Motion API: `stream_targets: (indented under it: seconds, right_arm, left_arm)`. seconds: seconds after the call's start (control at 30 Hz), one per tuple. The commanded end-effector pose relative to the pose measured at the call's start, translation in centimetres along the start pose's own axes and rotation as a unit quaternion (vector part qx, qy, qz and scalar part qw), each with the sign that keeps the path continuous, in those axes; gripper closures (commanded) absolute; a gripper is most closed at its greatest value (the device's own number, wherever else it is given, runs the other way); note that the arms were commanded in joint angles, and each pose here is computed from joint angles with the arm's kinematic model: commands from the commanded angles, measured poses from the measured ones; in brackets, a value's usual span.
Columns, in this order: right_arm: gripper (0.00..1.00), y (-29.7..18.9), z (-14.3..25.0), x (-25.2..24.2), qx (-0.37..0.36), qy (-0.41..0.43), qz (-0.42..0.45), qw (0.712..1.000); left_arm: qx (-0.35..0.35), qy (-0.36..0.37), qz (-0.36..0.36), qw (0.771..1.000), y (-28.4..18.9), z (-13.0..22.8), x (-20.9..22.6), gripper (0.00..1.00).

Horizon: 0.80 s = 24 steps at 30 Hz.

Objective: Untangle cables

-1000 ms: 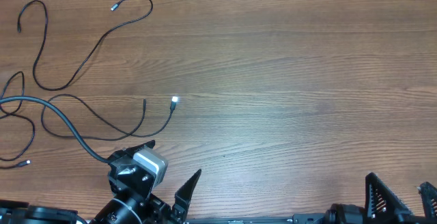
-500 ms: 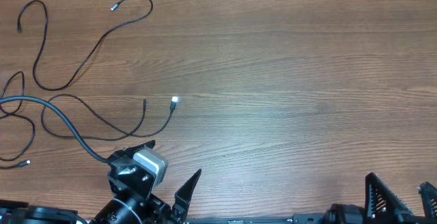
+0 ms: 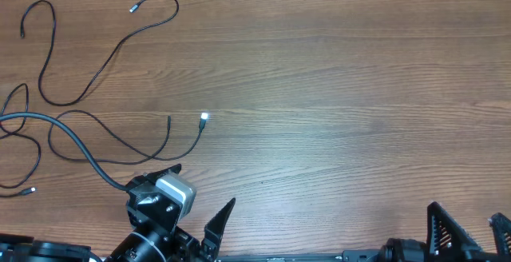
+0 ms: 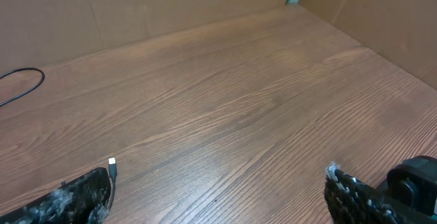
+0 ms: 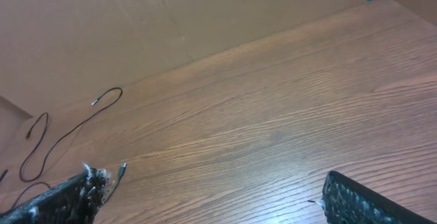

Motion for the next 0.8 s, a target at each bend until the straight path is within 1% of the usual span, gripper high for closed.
stream_targets:
  seconds: [0.0, 0.17, 0.2, 0.3, 0.4, 0.5, 0.6, 0.77]
  right_arm:
    - [0.00, 0.3, -0.2, -0.3, 0.002, -0.002, 0.015, 1.000]
    - [0.00, 2.4, 0.3, -0.6, 0.033, -0.013, 0.013, 0.999]
    - [0.00, 4.1, 0.4, -0.9, 0.046, -0.028, 0.012, 0.998]
    - [0.00, 6.8, 0.7, -1.2, 0.052, -0.059, 0.001, 0.997]
    - [0.00, 9.5, 1.6, -1.1, 0.053, -0.091, -0.039, 0.994]
    - [0.00, 12.0, 2.9, -1.0, 0.028, -0.113, -0.079, 0.990]
    - [0.00, 15.3, 5.5, -1.1, -0.030, -0.126, -0.109, 0.986]
    - [0.00, 17.8, 8.6, -1.3, -0.068, -0.141, -0.130, 0.979]
  left_arm:
    - [-0.003, -0.004, 0.004, 1.000, -0.3, -0.5, 0.2, 0.01]
    - [-0.003, -0.004, 0.004, 1.000, -0.3, -0.5, 0.2, 0.01]
    - [-0.003, -0.004, 0.004, 1.000, -0.3, -0.5, 0.2, 0.00]
    - [-0.003, -0.004, 0.004, 1.000, -0.3, -0.5, 0.2, 0.00]
    - [-0.003, -0.004, 0.004, 1.000, -0.3, -0.5, 0.2, 0.00]
    - [-0.003, -0.005, 0.004, 1.000, -0.3, -0.5, 0.2, 0.00]
    - [-0.003, -0.005, 0.004, 1.000, -0.3, -0.5, 0.2, 0.01]
    - [-0.003, -0.005, 0.004, 1.000, -0.3, -0.5, 0.2, 0.01]
Point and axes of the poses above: each gripper's point midway between its finger pads, its own y axis out along the fingers, its own x axis along the line the jaws close on, z = x × y, the point moved 10 cm from there along -y, back along the fingers, and after that the axes turned 13 degrees about -y, right-handed, at the moved point
